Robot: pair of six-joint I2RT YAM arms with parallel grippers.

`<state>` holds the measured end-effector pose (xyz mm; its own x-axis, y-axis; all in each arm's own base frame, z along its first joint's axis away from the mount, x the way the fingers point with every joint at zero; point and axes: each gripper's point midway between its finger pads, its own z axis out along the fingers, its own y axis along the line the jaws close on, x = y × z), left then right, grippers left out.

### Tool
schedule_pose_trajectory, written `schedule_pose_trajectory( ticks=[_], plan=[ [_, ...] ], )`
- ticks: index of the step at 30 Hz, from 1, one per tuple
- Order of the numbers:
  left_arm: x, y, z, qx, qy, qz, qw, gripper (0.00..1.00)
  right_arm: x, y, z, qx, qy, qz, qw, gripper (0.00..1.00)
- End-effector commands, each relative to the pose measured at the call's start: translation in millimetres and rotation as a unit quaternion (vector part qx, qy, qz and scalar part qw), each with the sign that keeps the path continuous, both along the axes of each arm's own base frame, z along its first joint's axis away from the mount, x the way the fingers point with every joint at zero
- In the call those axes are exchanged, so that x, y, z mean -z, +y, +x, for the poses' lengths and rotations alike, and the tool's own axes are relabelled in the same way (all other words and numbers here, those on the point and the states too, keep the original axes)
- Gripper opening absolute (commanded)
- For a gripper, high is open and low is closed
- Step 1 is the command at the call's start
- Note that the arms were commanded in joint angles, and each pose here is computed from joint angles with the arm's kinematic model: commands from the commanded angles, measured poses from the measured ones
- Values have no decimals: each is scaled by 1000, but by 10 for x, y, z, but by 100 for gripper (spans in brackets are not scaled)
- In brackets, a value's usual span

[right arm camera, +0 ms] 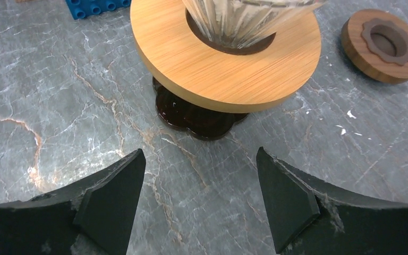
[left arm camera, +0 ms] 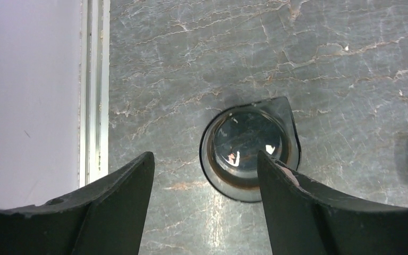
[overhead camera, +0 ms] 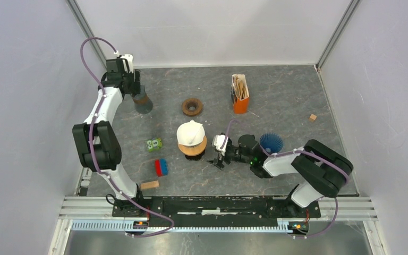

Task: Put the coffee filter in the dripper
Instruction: Pick up the coffee server from the center of the board.

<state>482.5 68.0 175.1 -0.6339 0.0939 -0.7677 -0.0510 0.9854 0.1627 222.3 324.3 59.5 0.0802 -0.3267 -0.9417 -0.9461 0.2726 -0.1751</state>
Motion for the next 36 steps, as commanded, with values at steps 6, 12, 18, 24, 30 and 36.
schedule_pose_trajectory(
  ticks=[6,12,18,24,30,36],
  plan=[
    [87,27,354,-20,-3,-21,1000,65,-112,-249,-101,-15,-31,-35,999,82],
    [329,-36,375,-13,32,-43,998,52,-293,-382,-63,-35,-35,-36,998,82],
    [333,-183,358,5,40,-80,996,23,-650,-653,216,14,-57,-30,998,82],
    [-130,-473,293,15,-18,-150,988,2,-890,-973,400,74,-81,-42,993,82],
    [-814,-1078,93,62,-108,-154,980,2,-1121,-1241,494,117,-95,-53,987,85],
    [-1559,-1771,-134,145,-167,-156,963,2,-1278,-1579,567,173,-96,-71,978,87]
  ],
)
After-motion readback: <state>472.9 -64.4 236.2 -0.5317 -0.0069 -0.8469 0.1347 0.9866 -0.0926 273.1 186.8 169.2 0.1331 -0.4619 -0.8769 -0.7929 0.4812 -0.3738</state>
